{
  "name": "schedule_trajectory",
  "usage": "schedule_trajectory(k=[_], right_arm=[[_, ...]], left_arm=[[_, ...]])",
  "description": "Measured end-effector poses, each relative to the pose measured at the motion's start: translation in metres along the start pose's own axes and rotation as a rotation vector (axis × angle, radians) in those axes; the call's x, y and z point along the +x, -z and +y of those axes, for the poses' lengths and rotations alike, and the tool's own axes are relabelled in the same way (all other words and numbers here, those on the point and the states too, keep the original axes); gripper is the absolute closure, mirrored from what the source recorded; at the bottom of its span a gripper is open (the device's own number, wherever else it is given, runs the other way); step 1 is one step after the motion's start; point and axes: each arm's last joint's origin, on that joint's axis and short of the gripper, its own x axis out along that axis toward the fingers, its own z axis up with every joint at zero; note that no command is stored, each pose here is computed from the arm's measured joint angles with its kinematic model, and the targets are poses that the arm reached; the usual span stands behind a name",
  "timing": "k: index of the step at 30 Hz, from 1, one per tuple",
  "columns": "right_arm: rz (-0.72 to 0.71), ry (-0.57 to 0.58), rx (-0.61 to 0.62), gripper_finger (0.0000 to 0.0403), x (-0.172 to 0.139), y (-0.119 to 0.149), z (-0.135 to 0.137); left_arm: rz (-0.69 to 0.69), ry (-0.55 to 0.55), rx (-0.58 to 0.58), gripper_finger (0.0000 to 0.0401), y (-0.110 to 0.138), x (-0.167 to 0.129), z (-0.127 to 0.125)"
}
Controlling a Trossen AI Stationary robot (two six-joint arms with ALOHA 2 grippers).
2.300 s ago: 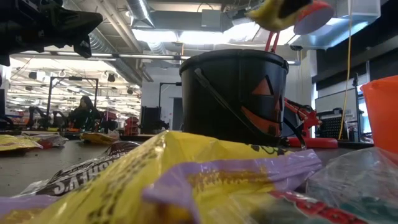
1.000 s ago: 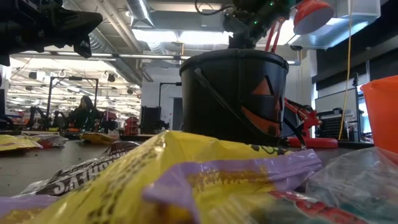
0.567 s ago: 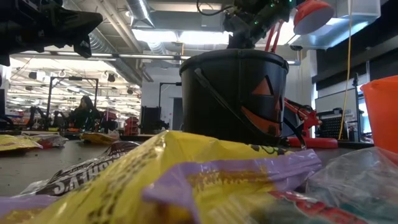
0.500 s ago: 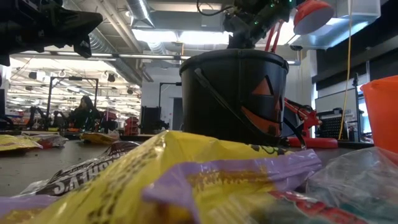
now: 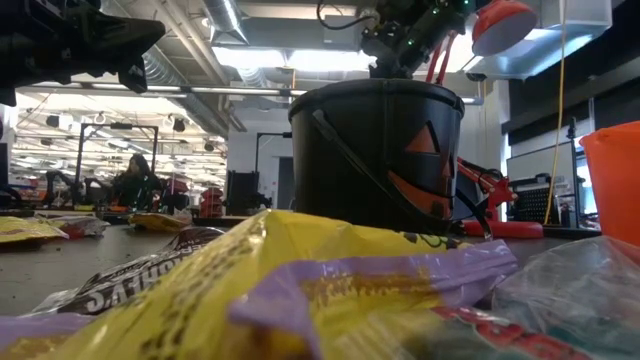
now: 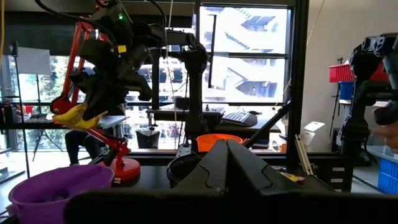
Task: Sort candy
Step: Put the yellow candy into the purple bucket
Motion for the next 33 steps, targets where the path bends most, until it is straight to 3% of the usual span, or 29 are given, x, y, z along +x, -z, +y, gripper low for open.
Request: schedule_trajectory(k=[12, 20, 29, 33], right_arm=[[0.068, -0.012, 0.114, 0.0275, 0.028, 0.008, 0.0], [0.171, -0.036, 0.122, 0.0274, 0.014, 0.017, 0.002], [0.277, -0.353, 0.177, 0.0285, -0.013, 0.027, 0.013], [0.299, -0.438, 0.184, 0.0286, -0.02, 0.029, 0.016]], left_arm=[[0.0, 0.0, 0.0, 0.0401, 0.0, 0.0, 0.0], [0.0, 0.0, 0.0, 0.0401, 0.0, 0.0, 0.0], [0.0, 0.0, 0.0, 0.0401, 0.0, 0.0, 0.0], [0.0, 0.0, 0.0, 0.0401, 0.0, 0.0, 0.0]])
